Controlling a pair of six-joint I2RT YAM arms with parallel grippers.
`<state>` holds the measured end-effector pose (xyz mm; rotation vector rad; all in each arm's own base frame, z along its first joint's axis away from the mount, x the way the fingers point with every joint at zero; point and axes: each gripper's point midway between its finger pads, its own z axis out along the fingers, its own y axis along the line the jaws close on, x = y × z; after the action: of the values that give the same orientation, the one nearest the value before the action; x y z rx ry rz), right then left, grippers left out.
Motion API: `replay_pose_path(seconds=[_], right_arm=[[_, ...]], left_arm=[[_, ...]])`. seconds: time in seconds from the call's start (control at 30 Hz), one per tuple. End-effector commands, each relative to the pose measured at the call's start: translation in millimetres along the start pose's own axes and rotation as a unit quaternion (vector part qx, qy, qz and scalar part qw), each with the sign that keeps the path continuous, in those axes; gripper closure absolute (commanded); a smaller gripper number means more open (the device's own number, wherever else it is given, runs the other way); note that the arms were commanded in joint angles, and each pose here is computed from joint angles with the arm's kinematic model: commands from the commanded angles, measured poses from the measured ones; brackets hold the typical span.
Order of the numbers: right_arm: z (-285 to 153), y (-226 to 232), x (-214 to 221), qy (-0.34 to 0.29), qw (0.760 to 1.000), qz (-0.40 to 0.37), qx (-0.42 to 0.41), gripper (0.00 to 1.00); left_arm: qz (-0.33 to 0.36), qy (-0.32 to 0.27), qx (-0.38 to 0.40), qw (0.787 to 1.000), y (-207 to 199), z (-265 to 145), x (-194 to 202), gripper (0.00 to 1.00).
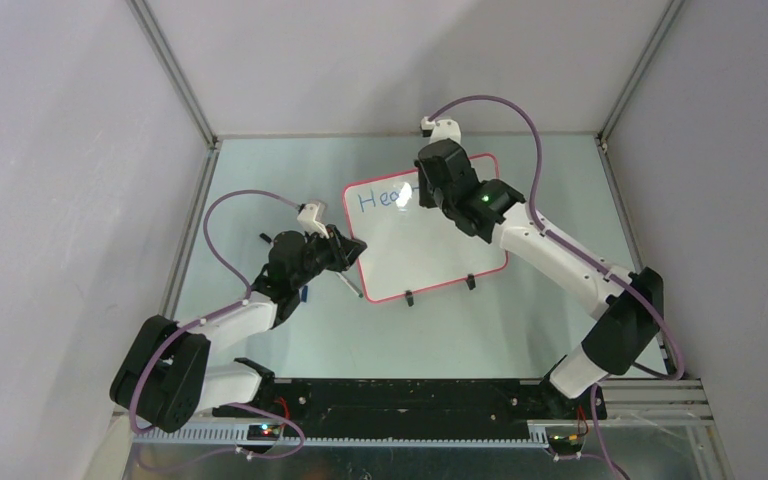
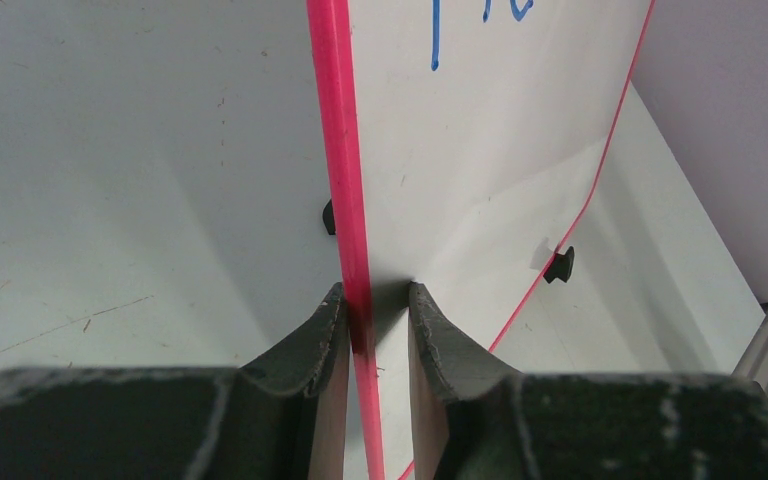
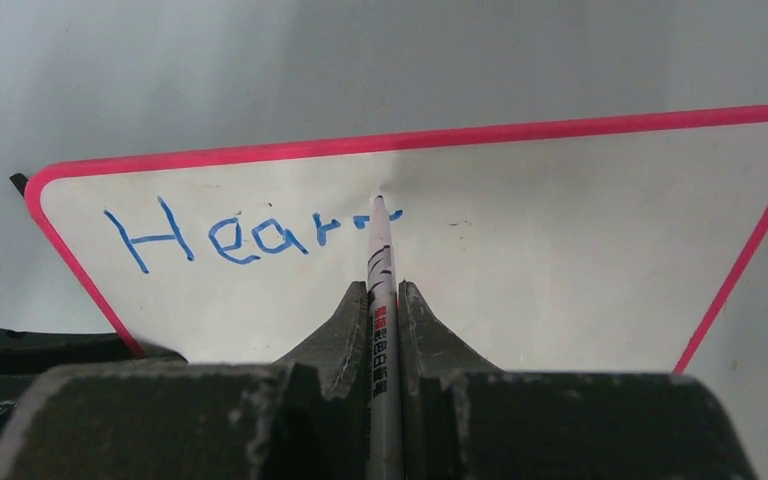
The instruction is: Write a sentence on the whiteboard
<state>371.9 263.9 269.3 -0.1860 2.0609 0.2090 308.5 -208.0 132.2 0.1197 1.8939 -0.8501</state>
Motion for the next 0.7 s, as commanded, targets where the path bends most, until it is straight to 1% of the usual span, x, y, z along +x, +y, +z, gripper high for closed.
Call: replay_pose_path(seconds=[0.0, 0.43, 0.67], right_arm=[[-1.3, 9.4, -24.1, -0.028, 1.000, 0.005, -0.011, 1.00], [2.3, 11.2, -30.5, -0.030, 1.000, 0.000, -0.009, 1.00], [7.2, 10.6, -26.5, -0.021, 1.000, -0.001, -0.006, 1.00]], left_arm=[[0.034, -0.015, -0.008, 0.999, -0.3, 2.2, -12.8, 0.84], [0.034, -0.015, -0.009, 0.999, 0.3, 2.5, -12.5, 0.84], [0.035, -0.015, -0.009, 0.999, 0.4, 2.5, -12.9, 0.84]])
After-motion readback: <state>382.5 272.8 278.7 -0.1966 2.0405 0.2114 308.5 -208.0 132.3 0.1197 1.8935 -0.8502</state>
